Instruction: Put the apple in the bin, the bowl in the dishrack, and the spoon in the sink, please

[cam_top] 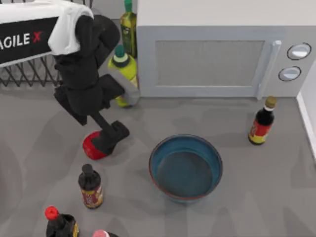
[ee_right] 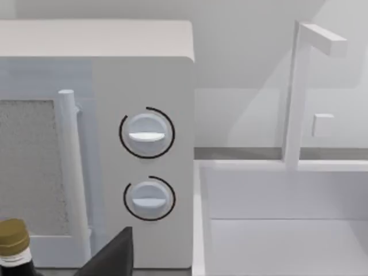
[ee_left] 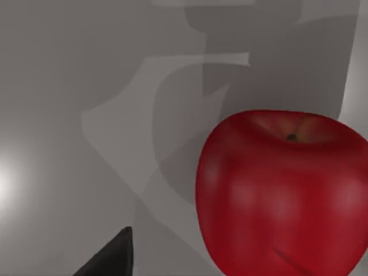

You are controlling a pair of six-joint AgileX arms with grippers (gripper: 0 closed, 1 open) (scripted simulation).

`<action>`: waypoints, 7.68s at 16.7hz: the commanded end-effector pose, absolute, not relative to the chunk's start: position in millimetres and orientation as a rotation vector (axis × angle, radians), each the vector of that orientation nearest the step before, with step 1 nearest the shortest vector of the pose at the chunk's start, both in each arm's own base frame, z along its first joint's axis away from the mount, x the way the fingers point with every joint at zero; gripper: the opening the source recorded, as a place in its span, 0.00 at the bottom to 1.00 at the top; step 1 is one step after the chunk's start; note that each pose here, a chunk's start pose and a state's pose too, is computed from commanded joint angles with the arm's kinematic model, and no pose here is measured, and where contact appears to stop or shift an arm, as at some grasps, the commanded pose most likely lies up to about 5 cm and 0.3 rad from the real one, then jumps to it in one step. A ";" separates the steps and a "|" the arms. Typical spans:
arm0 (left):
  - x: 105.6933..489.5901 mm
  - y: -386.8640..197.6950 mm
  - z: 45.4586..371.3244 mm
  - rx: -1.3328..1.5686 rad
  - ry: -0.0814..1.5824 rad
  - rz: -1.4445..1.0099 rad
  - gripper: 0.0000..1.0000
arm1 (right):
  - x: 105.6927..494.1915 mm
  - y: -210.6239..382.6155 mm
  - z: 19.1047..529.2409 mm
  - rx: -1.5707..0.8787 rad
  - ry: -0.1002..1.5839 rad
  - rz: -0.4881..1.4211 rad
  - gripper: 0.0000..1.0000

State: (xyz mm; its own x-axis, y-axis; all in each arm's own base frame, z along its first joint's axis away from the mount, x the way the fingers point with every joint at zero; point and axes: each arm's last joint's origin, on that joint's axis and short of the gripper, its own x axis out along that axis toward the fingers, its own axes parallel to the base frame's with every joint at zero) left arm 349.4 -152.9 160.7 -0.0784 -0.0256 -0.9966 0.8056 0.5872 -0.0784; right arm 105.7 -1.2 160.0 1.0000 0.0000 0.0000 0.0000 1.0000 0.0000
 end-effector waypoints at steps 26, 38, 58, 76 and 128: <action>349.8 -153.1 108.5 0.692 1.501 -0.787 0.00 | 105.7 -1.2 160.0 0.000 0.000 0.000 1.00; 344.9 -160.3 123.5 0.736 1.496 -0.792 0.00 | 105.7 -1.2 160.0 0.000 0.000 0.000 1.00; 351.8 -123.0 222.4 0.661 1.539 -0.624 0.00 | 105.7 -1.2 160.0 0.000 0.000 0.000 1.00; 322.7 58.3 247.2 0.259 1.667 0.218 0.00 | 105.7 -1.2 160.0 0.000 0.000 0.000 1.00; 125.9 7.4 205.5 0.062 0.433 0.107 1.00 | 105.7 -1.2 160.0 0.000 0.000 0.000 1.00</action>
